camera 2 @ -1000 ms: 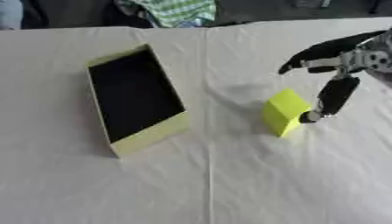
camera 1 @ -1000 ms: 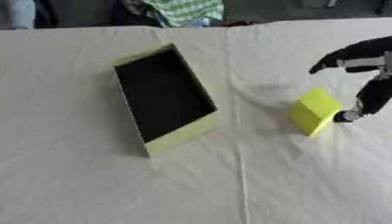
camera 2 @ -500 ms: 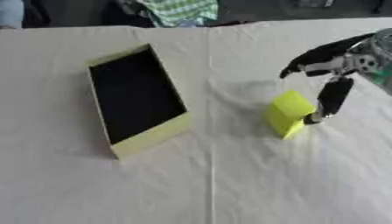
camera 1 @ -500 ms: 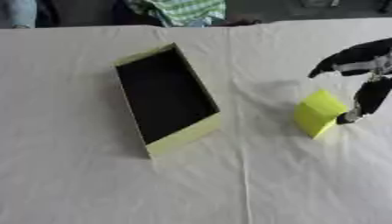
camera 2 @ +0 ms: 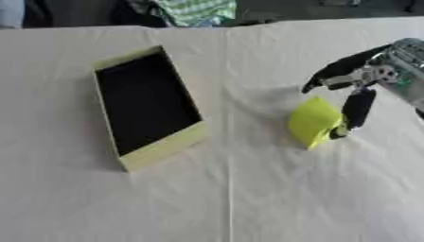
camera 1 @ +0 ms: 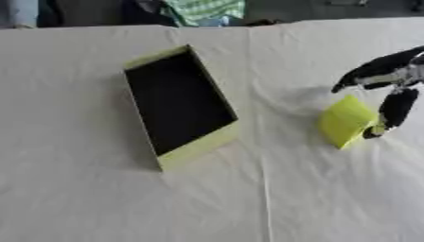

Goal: Pick up objects on the table and place them in the box.

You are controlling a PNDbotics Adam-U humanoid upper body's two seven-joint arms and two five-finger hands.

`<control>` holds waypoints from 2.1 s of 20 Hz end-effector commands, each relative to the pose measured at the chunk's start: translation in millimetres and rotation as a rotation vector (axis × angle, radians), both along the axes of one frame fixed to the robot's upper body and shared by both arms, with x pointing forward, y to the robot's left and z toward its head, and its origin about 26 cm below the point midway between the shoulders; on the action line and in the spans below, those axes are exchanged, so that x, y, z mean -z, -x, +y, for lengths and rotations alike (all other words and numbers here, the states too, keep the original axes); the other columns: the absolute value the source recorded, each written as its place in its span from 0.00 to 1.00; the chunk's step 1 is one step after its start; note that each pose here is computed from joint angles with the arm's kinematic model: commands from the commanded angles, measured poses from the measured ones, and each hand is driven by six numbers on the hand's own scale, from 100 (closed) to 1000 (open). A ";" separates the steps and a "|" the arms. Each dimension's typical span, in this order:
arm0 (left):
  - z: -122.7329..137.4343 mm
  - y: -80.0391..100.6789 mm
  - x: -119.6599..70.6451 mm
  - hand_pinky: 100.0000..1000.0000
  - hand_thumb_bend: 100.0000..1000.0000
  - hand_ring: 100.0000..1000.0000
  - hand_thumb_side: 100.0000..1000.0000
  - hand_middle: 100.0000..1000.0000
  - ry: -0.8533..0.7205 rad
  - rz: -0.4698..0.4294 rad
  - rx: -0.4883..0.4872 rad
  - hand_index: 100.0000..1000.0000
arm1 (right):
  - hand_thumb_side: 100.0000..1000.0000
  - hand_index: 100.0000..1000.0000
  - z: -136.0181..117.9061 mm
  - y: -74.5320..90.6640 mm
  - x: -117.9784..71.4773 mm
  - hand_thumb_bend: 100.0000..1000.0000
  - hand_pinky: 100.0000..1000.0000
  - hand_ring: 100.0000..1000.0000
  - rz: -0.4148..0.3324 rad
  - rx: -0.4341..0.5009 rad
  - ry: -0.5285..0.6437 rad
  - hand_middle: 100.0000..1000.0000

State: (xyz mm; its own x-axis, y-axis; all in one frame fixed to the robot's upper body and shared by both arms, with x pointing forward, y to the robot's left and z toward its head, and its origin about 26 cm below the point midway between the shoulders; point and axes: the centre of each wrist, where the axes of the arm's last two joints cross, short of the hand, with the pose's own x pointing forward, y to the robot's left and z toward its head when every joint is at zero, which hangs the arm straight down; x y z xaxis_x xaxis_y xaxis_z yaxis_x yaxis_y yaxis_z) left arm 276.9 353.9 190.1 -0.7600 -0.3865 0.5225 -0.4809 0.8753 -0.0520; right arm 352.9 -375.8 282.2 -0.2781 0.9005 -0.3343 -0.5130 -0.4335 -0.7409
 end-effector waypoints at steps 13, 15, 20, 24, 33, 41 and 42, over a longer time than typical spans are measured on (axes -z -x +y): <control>0.9 1.4 -10.0 0.61 0.00 0.52 0.73 0.51 -0.028 -0.022 0.008 0.67 | 0.15 0.76 0.0 0.2 -13.8 0.18 0.84 0.93 -0.151 -0.012 -0.074 0.74; 0.9 1.3 -10.1 0.61 0.00 0.52 0.73 0.51 -0.029 -0.020 0.008 0.67 | 0.11 0.71 0.1 0.2 -13.4 0.14 0.82 0.91 -0.152 -0.015 -0.085 0.70; 0.8 1.4 -10.3 0.61 0.00 0.52 0.73 0.51 -0.032 -0.017 0.009 0.67 | 0.06 0.57 -0.3 -0.4 -12.7 0.12 0.79 0.85 -0.152 -0.017 -0.105 0.53; 0.7 1.5 -10.7 0.61 0.00 0.52 0.73 0.51 -0.033 -0.017 0.009 0.67 | 0.02 0.50 -0.4 -0.5 -13.7 0.04 0.76 0.81 -0.172 -0.014 -0.126 0.44; 0.2 1.4 -11.7 0.61 0.00 0.53 0.73 0.51 -0.037 -0.018 0.013 0.68 | 0.24 1.00 1.9 1.9 -18.5 0.39 0.89 1.00 -0.127 -0.005 -0.019 0.92; 0.8 2.2 -12.4 0.61 0.00 0.53 0.73 0.51 -0.038 -0.020 0.010 0.68 | 0.28 1.00 10.5 2.4 -28.1 0.47 0.93 1.00 -0.117 -0.013 0.120 1.00; 0.9 2.3 -12.5 0.61 0.00 0.53 0.73 0.51 -0.038 -0.020 0.009 0.68 | 0.28 1.00 11.1 2.2 -28.8 0.47 0.94 1.00 -0.118 -0.020 0.131 1.00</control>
